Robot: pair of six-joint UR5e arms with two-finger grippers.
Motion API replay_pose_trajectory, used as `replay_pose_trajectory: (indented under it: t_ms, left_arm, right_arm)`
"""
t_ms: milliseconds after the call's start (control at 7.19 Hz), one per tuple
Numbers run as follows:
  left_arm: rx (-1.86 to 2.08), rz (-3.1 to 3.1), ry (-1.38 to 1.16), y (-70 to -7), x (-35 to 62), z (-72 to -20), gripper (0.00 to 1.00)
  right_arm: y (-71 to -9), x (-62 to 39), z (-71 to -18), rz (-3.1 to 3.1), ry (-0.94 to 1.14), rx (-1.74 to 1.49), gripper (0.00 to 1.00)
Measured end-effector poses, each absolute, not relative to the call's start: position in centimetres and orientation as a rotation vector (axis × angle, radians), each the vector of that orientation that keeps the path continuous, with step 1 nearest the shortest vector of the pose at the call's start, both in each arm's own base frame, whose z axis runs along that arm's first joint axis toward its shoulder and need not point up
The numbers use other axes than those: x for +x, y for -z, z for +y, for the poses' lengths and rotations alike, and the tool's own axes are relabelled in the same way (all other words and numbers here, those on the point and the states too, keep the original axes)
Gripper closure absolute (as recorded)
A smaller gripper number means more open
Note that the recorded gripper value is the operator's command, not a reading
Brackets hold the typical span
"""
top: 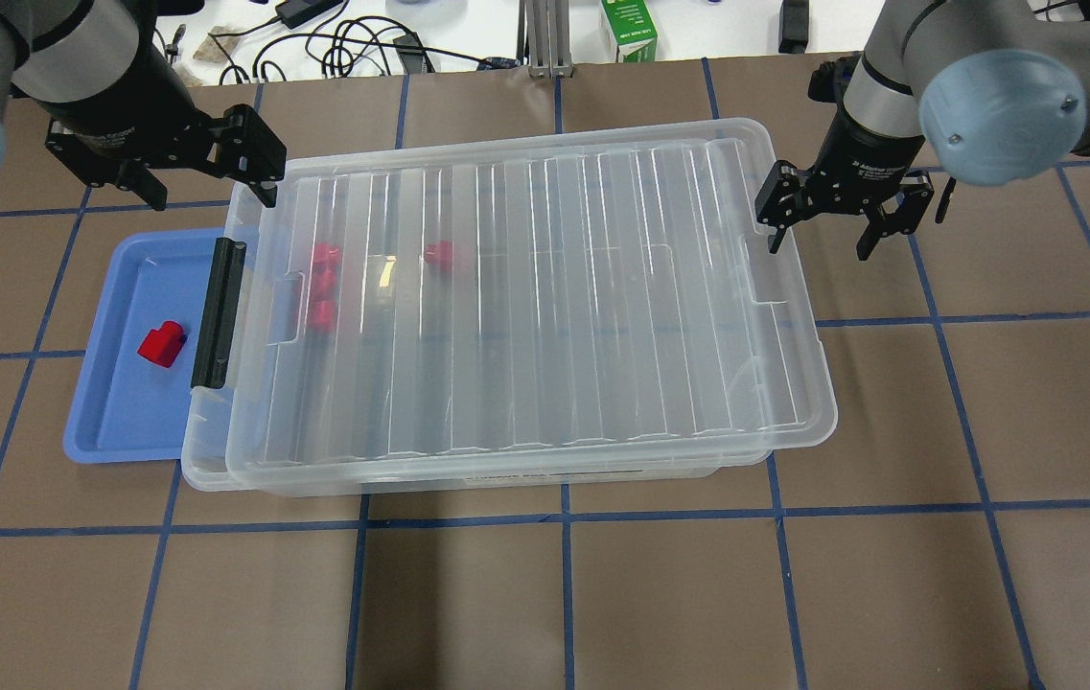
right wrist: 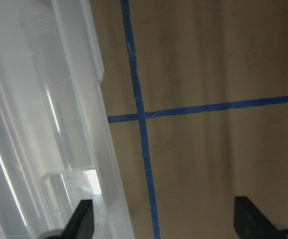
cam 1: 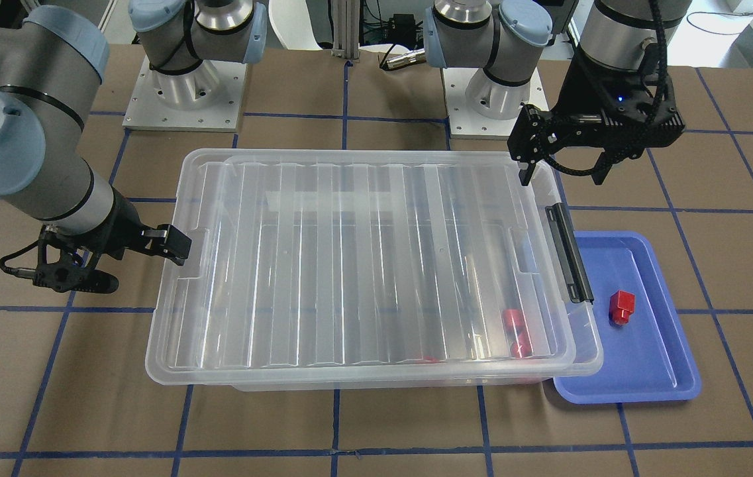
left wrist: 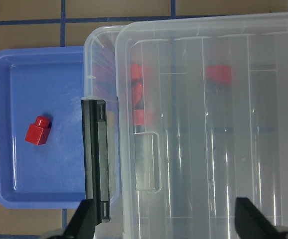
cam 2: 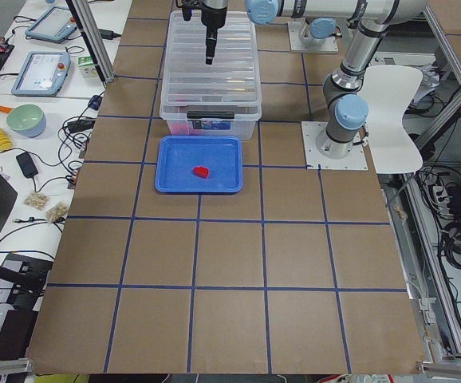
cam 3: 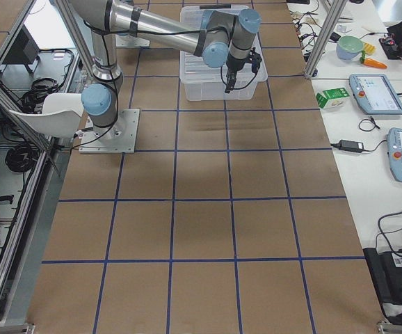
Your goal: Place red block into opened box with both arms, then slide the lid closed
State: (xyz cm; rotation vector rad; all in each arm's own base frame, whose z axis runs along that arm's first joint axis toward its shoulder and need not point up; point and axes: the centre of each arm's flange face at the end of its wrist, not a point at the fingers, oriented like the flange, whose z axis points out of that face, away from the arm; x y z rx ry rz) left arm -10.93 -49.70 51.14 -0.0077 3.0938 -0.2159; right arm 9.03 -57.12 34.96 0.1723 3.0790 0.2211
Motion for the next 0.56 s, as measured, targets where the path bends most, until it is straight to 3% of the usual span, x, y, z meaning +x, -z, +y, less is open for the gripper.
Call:
replay_pose_trajectory:
  t_ms: [556]
  left_arm:
    - [-0.008, 3.094, 0.217, -51.16, -10.91, -49.70, 0.00]
  right_arm:
    - [-34.40, 8.25, -57.91, 3.091, -0.188, 0.105, 0.00]
